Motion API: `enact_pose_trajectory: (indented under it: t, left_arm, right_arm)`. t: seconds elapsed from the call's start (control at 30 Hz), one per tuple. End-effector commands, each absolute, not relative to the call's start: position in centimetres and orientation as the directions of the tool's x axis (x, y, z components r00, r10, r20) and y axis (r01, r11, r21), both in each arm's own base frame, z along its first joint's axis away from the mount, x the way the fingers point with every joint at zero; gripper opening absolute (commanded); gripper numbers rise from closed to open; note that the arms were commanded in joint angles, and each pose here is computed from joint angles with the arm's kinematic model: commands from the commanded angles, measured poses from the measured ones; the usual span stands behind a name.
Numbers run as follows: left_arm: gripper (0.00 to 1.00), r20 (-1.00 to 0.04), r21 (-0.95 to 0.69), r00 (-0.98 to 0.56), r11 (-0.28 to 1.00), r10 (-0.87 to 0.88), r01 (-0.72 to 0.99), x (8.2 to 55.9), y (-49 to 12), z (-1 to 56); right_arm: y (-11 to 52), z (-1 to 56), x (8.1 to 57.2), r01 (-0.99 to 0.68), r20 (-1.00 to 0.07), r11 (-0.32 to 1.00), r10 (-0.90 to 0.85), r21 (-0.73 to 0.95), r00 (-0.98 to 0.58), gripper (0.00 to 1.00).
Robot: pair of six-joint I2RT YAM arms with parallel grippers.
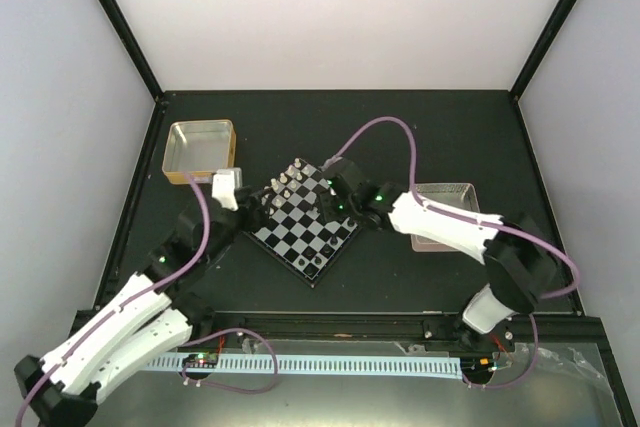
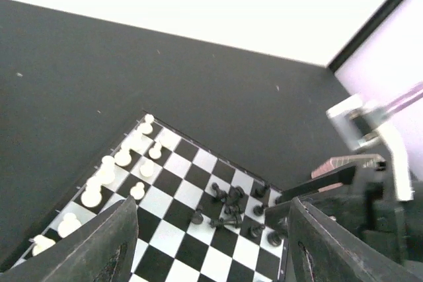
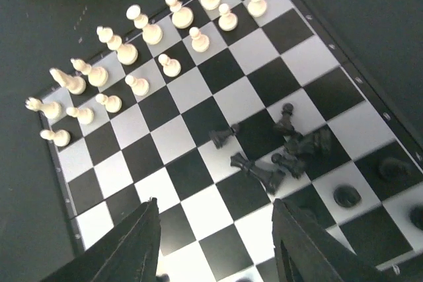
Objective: Set up the chess pieces on the board
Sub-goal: Pick up the chess piece from the chessboard.
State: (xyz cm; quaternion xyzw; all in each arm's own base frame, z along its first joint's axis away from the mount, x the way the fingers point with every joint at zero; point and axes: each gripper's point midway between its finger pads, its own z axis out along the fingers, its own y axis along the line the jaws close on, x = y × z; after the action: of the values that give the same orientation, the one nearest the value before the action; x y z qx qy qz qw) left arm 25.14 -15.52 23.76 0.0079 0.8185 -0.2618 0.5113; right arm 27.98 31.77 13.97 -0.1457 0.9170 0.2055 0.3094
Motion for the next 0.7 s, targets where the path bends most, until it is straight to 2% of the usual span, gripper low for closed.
enact_pose_trajectory:
  t: [0.0,0.2,0.67]
  left_arm:
    - [0.65,-0.873,-0.439,-0.333,0.871,-0.355,0.221,24.7,-12.3,26.1]
    - [0.67,-0.876,-0.436,-0.322,0.875,-0.359,0.209,24.4,-11.7,25.9]
    - [0.68,-0.870,-0.418,-0.377,0.881,-0.317,0.222,24.9,-12.8,24.5]
  right_arm:
    - [33.3,12.1,28.3,-0.516,-0.579,0.835,-0.328,0.192,-0.746,0.45]
    - [33.9,7.9,28.8,-0.521,-0.483,0.844,-0.404,0.132,-0.777,0.38]
    - [33.6,5.7,29.6,-0.508,-0.456,0.858,-0.423,0.076,-0.783,0.43]
